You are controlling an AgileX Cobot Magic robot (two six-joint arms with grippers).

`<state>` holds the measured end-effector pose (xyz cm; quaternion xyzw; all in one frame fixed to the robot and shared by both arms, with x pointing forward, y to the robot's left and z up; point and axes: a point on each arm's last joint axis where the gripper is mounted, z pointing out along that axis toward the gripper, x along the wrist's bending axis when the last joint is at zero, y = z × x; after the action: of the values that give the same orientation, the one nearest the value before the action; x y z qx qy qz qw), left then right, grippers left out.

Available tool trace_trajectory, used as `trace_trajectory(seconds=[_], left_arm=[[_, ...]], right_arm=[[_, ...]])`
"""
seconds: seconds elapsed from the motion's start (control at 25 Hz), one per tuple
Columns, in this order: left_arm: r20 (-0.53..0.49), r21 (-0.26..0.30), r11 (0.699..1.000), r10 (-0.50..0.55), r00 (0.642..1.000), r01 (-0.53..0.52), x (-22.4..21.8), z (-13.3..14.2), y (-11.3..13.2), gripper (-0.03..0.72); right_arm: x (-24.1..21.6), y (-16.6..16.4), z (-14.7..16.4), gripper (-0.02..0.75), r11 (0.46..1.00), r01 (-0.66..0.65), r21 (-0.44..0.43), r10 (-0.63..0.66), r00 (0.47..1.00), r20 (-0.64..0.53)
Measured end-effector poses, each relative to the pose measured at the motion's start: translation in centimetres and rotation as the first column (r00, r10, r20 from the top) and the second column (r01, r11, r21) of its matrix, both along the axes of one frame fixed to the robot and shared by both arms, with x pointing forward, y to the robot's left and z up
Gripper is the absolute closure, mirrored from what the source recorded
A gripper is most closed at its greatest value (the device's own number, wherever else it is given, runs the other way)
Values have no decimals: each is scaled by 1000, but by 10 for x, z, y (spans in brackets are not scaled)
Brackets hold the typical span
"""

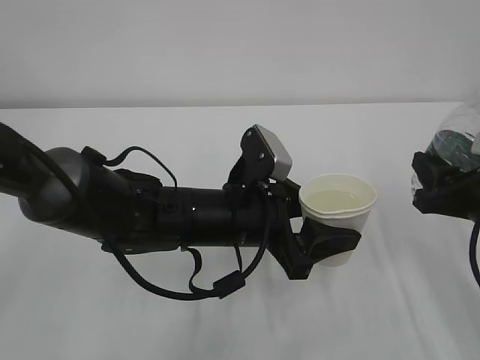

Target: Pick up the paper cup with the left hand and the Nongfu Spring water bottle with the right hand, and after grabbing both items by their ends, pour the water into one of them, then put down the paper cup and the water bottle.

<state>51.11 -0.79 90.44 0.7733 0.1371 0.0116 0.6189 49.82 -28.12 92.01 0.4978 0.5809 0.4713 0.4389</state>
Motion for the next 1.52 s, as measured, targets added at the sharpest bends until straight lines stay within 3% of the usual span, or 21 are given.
trace_trajectory(seconds=[1.0, 1.52], left_arm=[[-1, -1, 1000, 2, 1000, -2, 0, 0, 0, 207], [-2, -2, 1000, 4, 1000, -4, 0, 0, 0, 207]], right_arm=[[51, 1, -42, 313, 1000, 10, -2, -10, 998, -68], [77, 3, -67, 313, 999, 12, 39, -9, 996, -90]])
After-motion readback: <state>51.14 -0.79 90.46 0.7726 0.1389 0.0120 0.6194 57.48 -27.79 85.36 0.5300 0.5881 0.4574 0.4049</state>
